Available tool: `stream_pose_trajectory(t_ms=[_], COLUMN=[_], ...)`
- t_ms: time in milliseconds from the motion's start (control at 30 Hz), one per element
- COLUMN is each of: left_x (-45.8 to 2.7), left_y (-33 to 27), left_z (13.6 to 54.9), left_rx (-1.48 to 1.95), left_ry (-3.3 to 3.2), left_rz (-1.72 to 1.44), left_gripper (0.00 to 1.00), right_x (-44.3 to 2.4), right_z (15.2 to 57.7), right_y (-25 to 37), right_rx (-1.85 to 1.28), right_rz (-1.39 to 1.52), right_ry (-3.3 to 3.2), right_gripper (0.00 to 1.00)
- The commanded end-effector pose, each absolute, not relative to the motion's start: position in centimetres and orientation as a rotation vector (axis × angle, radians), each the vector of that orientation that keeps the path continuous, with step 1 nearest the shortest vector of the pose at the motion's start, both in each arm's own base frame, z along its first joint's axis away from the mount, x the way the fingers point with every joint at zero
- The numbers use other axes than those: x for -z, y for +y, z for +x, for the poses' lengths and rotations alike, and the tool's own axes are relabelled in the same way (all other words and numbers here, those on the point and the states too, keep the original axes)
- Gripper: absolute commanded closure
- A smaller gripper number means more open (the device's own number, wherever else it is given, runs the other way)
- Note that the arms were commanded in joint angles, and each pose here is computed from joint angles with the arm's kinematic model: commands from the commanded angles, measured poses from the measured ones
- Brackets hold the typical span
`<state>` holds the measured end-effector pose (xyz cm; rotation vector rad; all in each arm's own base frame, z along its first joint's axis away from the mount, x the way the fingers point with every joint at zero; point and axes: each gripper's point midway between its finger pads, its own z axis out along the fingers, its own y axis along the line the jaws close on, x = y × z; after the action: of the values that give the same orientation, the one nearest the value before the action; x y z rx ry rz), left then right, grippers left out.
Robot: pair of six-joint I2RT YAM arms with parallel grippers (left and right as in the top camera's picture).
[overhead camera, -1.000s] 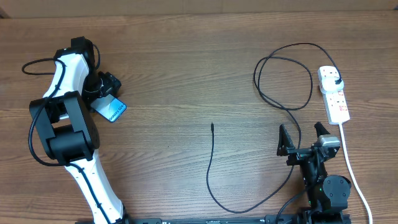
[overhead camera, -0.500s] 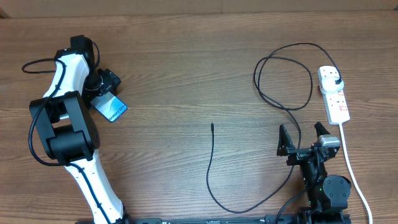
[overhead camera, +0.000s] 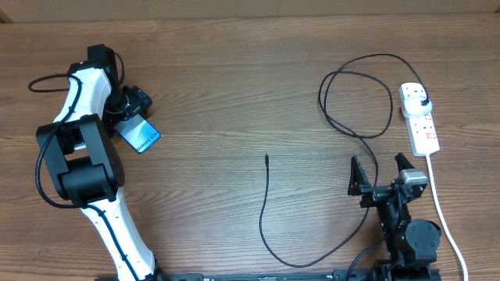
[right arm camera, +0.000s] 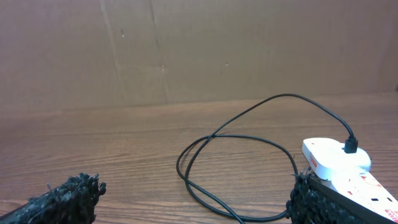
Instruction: Plug charger to phone and switch on socket
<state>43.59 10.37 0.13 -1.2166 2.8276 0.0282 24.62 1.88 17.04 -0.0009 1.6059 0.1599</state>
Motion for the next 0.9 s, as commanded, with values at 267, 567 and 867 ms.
stream_pose_trajectory(t_ms=[267, 567, 867], left_x=[1.0, 1.0, 1.0], left_y=[6.7, 6.4, 6.4], left_z=[42.8, 43.0, 42.8], left_rx=[0.029, 0.031, 0.028], left_ry=[2.946, 2.943, 2.950], left_rz=[-1.101, -1.089, -1.090], left_gripper=[0.00, 0.00, 0.00], right_x=[-16.8, -16.8, -16.8], right_z=[24.6, 24.6, 24.6], right_y=[1.7, 1.7, 1.7], right_rx=[-0.151, -0.151, -0.151], right_rz=[0.006, 0.006, 0.006], right_ry=[1.603, 1.603, 1.603], right_gripper=[0.00, 0.00, 0.00])
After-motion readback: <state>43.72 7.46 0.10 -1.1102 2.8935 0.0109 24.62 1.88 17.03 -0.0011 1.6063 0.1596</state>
